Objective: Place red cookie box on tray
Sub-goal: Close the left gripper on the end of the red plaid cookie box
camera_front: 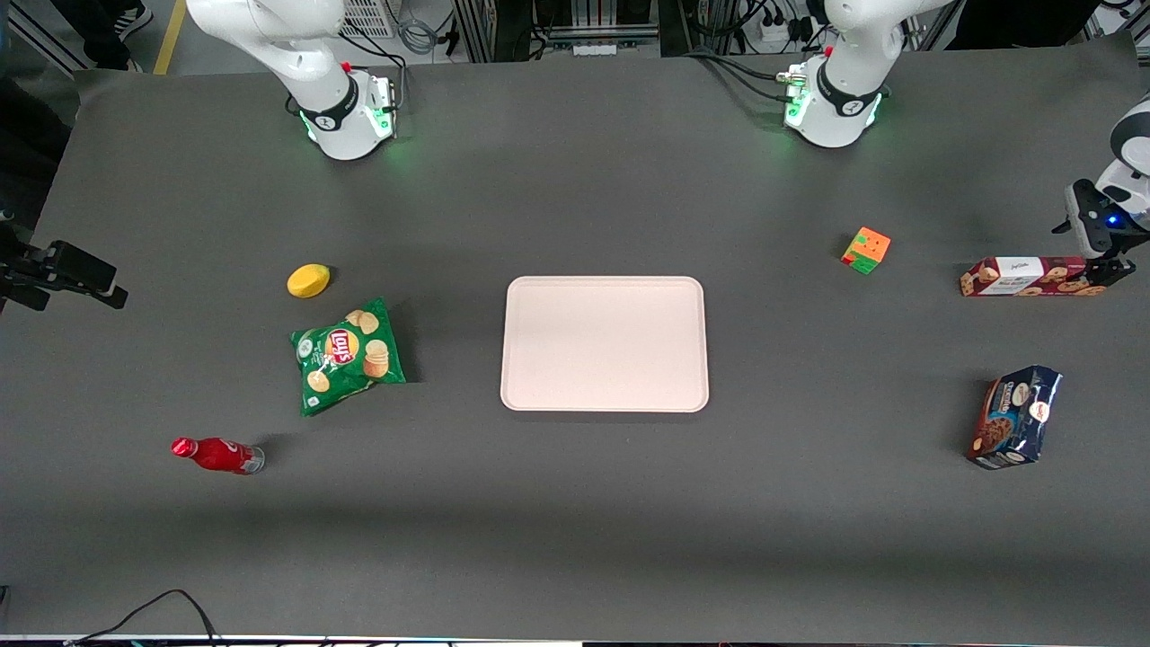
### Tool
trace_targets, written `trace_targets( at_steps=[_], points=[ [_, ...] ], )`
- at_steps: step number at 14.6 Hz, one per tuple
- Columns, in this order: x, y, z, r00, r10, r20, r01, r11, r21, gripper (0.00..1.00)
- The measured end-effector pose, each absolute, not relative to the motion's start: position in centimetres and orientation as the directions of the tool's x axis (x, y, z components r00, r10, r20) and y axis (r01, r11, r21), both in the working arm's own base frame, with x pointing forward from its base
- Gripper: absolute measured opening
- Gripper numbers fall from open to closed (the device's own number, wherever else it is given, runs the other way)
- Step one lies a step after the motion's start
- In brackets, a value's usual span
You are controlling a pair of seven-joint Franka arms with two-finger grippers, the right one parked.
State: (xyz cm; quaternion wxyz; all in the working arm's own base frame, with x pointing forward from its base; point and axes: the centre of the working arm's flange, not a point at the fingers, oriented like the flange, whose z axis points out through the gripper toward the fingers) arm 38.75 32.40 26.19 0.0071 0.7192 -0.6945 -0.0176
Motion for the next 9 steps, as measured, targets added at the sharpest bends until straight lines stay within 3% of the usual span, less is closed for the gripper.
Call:
trace_targets(
  at_steps=[5, 9],
  points=[
    [37.8, 32.9, 25.3, 0.046, -0.999, -0.025, -0.999, -0.047, 0.020, 1.00],
    [36.9, 33.2, 23.5, 0.036, -0.999, 0.036, -0.999, -0.036, -0.011, 1.00]
  ],
)
